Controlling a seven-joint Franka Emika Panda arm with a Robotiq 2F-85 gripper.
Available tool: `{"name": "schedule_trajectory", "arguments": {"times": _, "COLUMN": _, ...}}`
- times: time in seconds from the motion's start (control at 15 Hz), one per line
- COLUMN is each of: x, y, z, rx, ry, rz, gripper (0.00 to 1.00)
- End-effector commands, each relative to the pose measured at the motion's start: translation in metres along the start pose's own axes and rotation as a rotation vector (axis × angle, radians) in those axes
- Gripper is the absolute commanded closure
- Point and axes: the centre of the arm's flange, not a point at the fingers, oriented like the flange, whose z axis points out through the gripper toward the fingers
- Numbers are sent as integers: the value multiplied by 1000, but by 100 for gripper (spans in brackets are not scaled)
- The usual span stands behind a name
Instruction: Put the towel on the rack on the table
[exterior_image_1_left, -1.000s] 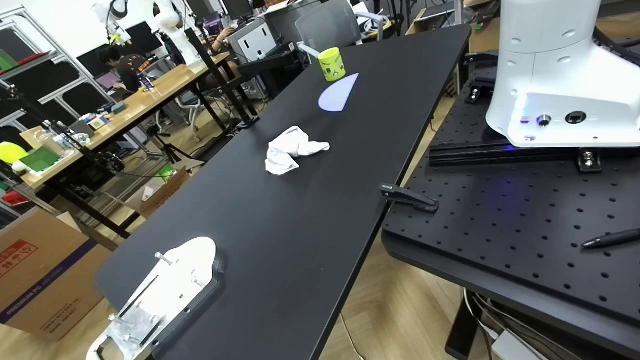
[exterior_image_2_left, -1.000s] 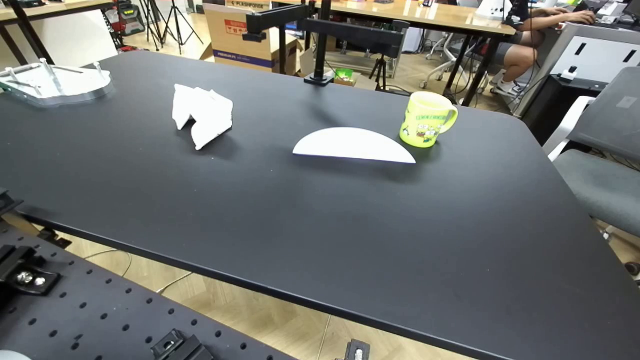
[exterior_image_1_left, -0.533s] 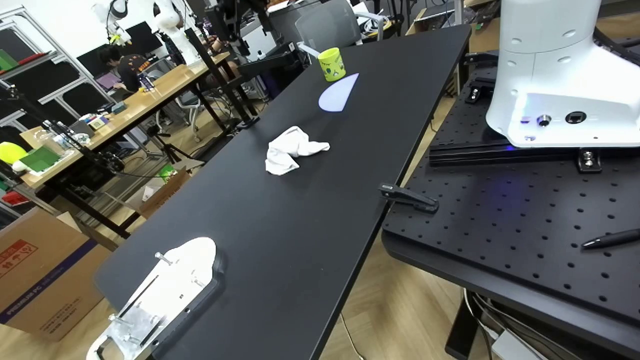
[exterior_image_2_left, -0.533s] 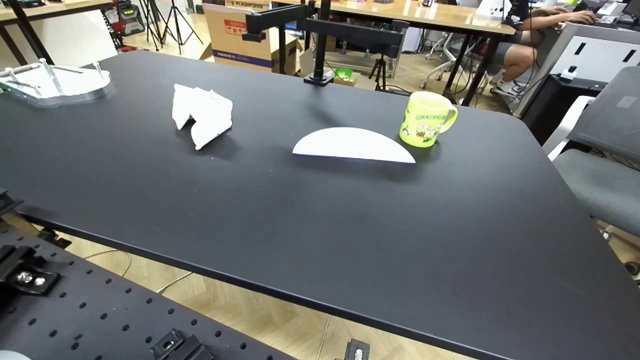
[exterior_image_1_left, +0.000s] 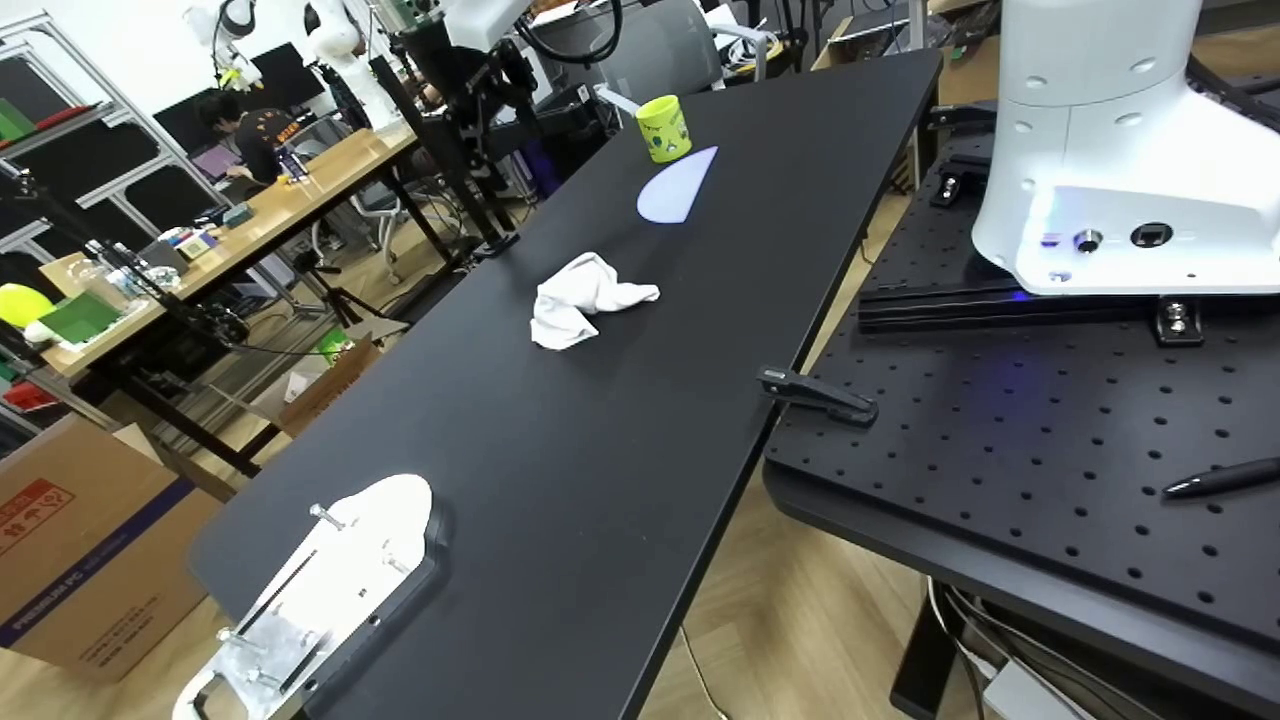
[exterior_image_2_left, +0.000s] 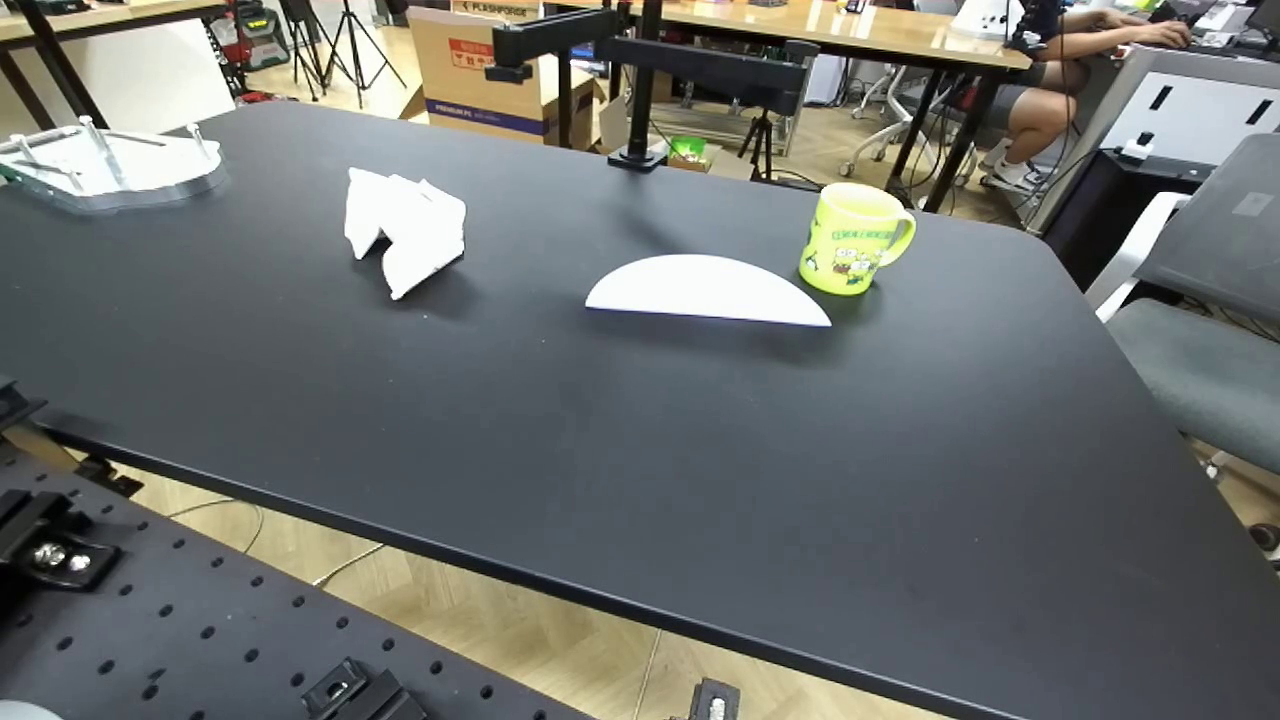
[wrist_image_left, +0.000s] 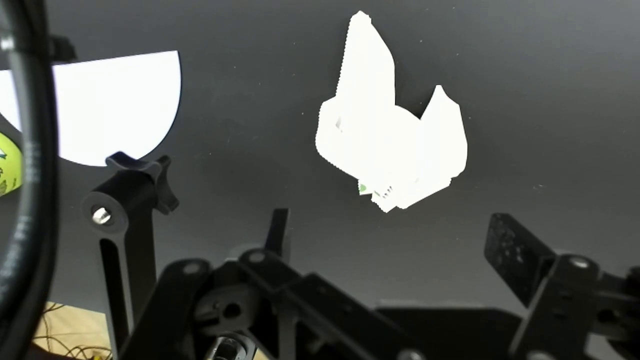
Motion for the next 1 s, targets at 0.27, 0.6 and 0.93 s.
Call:
{"name": "schedule_trajectory", "arguments": {"times": 0.27, "x": 9, "y": -9, "z": 41, "rx": -68, "ry": -11, "rz": 83, "gripper": 0}}
{"name": "schedule_trajectory", "arguments": {"times": 0.6, "x": 12, "y": -30, "z": 84, "rx": -95, "ry": -12, "rz": 149, "gripper": 0}}
{"name": "schedule_trajectory", "arguments": {"times": 0.93, "x": 20, "y": -61, "z": 102, "rx": -48, "ry": 3, "rz": 235, "gripper": 0}}
